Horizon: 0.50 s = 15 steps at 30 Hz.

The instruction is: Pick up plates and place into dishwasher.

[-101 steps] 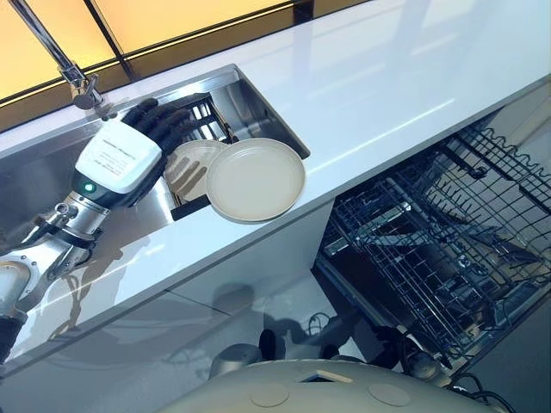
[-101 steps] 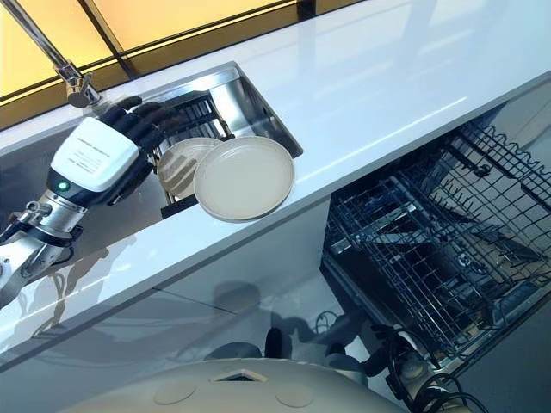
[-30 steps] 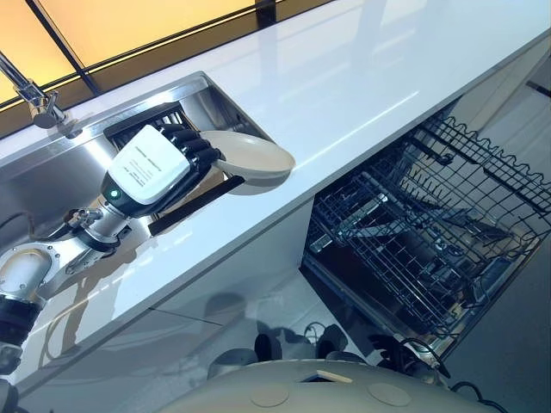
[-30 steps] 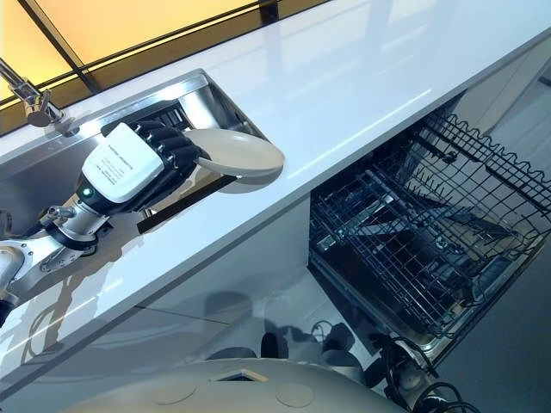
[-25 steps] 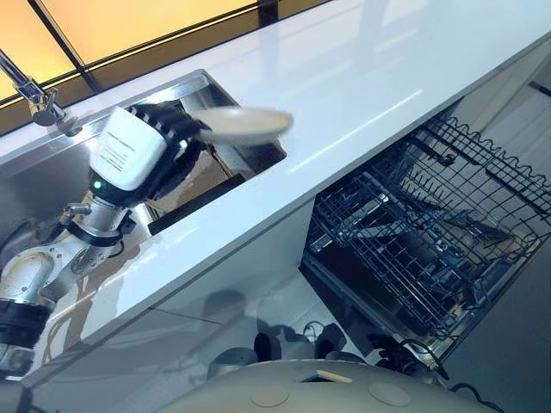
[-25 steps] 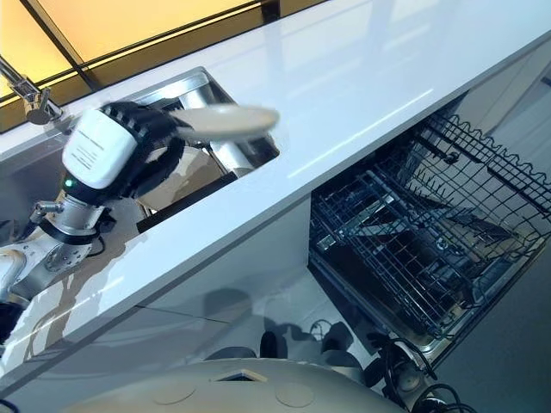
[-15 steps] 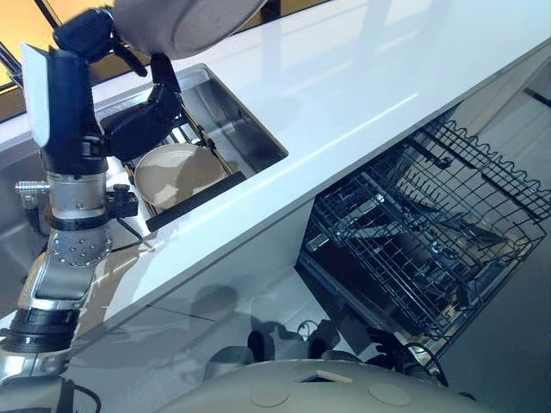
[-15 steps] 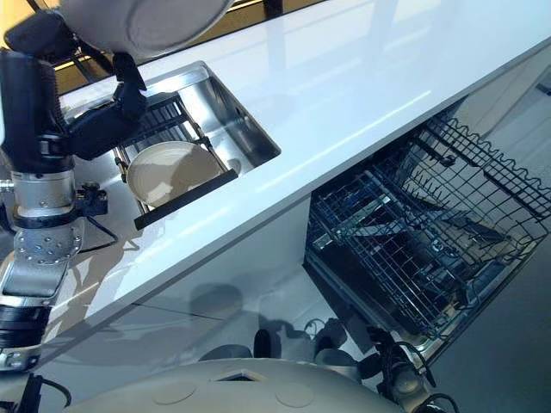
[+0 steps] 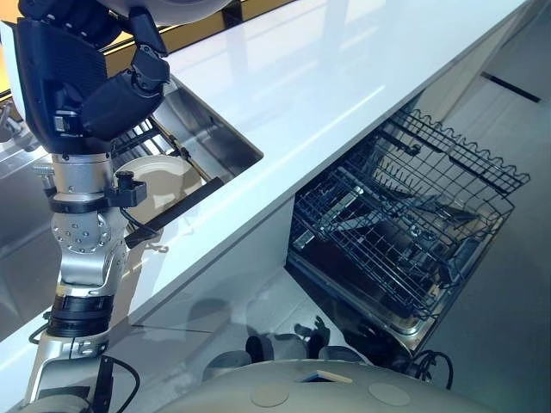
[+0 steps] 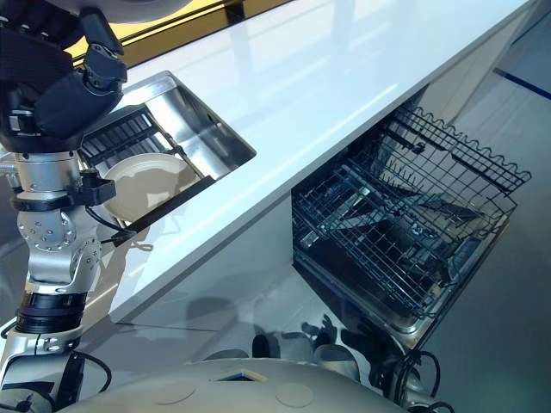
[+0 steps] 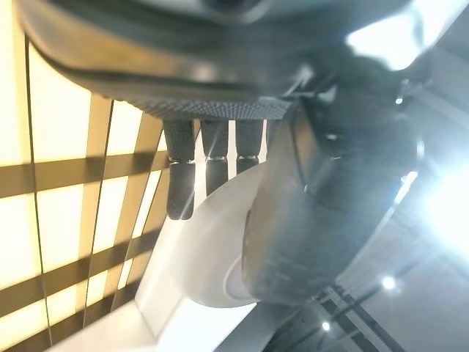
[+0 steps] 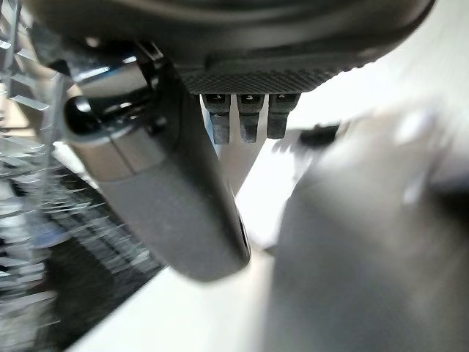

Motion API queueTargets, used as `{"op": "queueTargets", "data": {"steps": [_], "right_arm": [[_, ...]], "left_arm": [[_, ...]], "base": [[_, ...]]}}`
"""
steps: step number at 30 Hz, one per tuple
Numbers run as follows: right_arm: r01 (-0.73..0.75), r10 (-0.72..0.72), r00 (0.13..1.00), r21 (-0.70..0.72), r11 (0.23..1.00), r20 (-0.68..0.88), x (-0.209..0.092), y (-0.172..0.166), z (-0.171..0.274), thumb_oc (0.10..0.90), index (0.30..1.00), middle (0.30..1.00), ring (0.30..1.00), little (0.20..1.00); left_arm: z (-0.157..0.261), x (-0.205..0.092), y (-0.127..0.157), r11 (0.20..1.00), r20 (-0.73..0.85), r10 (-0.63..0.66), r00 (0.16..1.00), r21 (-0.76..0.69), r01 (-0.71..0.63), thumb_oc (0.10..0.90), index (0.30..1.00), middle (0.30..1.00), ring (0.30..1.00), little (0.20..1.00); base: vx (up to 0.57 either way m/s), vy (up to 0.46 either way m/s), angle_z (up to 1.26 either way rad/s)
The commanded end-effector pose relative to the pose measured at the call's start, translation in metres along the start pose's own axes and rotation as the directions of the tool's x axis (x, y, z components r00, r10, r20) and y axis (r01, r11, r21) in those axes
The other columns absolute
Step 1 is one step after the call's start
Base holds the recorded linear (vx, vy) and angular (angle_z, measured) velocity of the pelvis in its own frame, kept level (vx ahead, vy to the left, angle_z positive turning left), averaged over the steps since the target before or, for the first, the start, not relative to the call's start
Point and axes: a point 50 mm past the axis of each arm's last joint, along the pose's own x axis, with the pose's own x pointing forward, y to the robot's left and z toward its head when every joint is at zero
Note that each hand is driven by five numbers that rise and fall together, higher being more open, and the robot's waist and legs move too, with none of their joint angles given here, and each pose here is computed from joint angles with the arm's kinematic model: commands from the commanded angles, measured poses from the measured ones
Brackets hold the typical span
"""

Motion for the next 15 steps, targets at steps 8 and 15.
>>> {"op": "queueTargets", "data": {"steps": [8, 15], "right_arm": [[0.134, -0.143, 0.987, 0.12, 0.984, 0.067, 0.006, -0.007, 0.023, 0.8, 0.9, 0.9, 0.9, 0.9], [-0.508, 0.451, 0.86, 0.312, 0.803, 0.24, -0.004, 0.054, 0.041, 0.8, 0.9, 0.9, 0.9, 0.9]], "left_arm": [[0.018, 0.037, -0.005, 0.996, 0.199, 0.004, 0.98, -0.085, 0.013, 0.1, 0.3, 0.3, 0.3, 0.2], [0.011, 0.026, 0.002, 0.999, 0.164, -0.033, 0.986, -0.03, 0.038, 0.1, 0.3, 0.3, 0.3, 0.2]], "base": [[-0.03, 0.043, -0.16], [-0.03, 0.015, -0.11]]}}
